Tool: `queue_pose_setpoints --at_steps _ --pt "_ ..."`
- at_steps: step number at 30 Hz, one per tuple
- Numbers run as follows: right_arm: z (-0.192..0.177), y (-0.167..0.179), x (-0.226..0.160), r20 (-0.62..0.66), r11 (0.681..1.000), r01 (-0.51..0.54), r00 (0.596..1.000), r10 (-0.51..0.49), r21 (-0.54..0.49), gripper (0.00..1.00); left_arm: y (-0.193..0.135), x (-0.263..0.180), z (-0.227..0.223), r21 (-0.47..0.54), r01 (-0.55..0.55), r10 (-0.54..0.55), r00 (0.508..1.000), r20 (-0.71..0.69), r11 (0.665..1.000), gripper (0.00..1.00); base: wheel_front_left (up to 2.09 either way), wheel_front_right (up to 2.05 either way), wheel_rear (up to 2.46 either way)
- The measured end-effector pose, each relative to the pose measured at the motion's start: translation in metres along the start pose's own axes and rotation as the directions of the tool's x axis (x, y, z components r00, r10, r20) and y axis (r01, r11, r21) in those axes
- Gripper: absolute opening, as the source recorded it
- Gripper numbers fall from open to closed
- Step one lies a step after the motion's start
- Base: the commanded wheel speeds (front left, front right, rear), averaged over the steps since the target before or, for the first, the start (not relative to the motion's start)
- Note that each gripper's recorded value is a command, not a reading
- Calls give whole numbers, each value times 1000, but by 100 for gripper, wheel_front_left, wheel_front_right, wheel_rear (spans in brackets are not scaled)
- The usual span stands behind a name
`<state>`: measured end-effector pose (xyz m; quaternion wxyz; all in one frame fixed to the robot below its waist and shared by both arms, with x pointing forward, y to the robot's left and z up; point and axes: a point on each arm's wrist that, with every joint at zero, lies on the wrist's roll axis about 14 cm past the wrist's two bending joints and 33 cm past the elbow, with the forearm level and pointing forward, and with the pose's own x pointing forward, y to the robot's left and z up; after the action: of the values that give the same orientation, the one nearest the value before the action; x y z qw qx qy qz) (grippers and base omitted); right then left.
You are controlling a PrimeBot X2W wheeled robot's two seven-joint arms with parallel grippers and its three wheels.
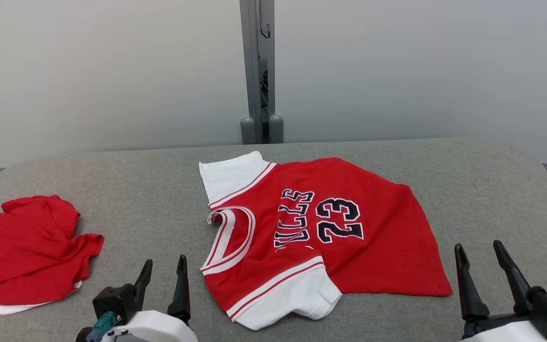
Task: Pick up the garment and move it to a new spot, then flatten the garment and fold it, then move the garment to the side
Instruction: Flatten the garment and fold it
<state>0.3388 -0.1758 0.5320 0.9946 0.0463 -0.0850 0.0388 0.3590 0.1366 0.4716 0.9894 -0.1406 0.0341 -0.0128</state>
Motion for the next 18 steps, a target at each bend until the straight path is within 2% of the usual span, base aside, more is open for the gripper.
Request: queue_pose_setpoints --at_steps 2,6,10,18 --pt "0 -2 -1 -1 1000 6 1000 -6 4 100 -2 1 -4 0 8 -8 1000 -14 1000 100 0 0 0" --pt "-4 -2 -1 -11 1000 9 1000 -9 10 100 -13 -8 -45 -41 58 -63 987 -145 997 100 0 0 0" --pt "-6 0 0 -19 1000 3 1000 -3 16 100 -19 -20 -88 -93 70 -96 942 -320 993 100 0 0 0" --pt "-13 4 1 -41 1000 -4 999 4 23 100 -37 -6 -104 -160 104 -165 885 -435 982 100 0 0 0"
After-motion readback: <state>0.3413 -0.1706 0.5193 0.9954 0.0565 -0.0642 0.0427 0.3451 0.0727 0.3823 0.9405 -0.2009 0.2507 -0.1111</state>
